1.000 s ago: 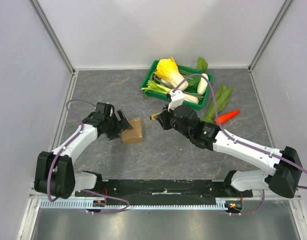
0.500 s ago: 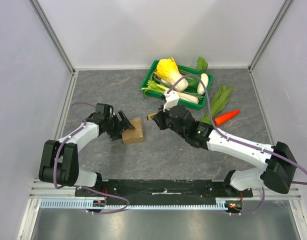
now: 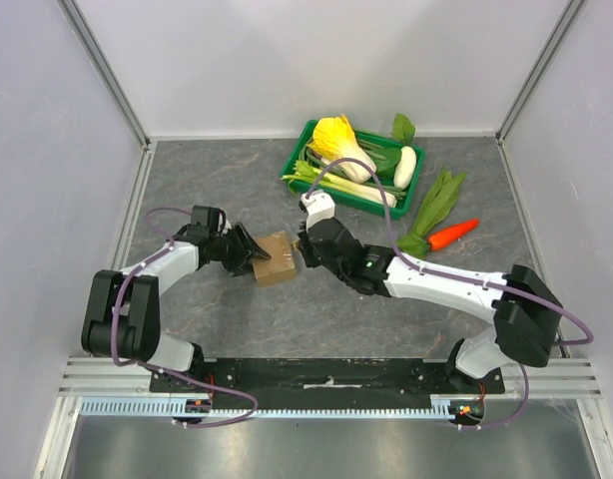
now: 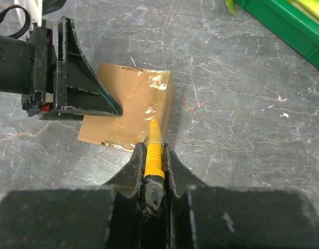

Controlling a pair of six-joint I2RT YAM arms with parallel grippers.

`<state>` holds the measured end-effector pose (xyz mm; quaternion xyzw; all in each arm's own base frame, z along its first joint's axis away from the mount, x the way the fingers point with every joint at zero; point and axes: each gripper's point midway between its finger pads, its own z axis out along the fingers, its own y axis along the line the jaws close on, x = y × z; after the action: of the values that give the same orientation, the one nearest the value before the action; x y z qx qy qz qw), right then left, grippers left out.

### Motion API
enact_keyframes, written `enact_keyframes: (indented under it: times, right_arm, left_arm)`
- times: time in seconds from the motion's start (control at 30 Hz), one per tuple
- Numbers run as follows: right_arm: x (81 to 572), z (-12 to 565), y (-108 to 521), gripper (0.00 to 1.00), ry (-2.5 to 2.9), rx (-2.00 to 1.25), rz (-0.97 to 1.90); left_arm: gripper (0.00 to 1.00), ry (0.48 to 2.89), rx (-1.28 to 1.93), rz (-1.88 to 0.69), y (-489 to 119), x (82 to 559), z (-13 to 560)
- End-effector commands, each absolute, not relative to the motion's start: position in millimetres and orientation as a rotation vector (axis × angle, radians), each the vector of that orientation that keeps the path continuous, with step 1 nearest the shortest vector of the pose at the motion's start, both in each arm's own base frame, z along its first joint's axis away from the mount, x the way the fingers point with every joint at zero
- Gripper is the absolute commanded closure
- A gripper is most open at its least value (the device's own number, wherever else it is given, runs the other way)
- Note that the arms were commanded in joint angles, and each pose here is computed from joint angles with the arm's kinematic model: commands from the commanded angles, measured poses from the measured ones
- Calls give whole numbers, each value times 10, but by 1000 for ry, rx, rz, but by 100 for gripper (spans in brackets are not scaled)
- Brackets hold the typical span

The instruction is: Unpack the express box

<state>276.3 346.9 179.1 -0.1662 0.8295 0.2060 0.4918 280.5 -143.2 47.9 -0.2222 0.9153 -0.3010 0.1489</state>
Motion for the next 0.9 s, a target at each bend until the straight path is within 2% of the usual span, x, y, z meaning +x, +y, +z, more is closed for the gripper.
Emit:
enact_keyframes:
  times: [0.0, 0.17, 0.3, 0.43, 0.87]
  right_arm:
    - [2887, 2015, 3601, 100, 1942, -367, 429]
    - [2925, 1931, 3659, 100, 1932, -348, 375]
    - [2983, 2088, 3768, 100, 1888, -335, 372]
    - [2985, 1983, 3821, 100, 1888, -337, 353]
    - [3022, 1847, 3806, 100, 1886, -295, 276]
  left_arm:
    - [65, 2807, -759, -691, -1268, 2469, 15]
    - [70, 2820, -728, -568, -1121, 2416, 21]
    - [75, 2840, -698, -504, -1042, 2348, 2]
    - [82, 2843, -701, -514, -1058, 2361, -10]
    - [92, 2861, -730, -525, -1067, 2258, -35]
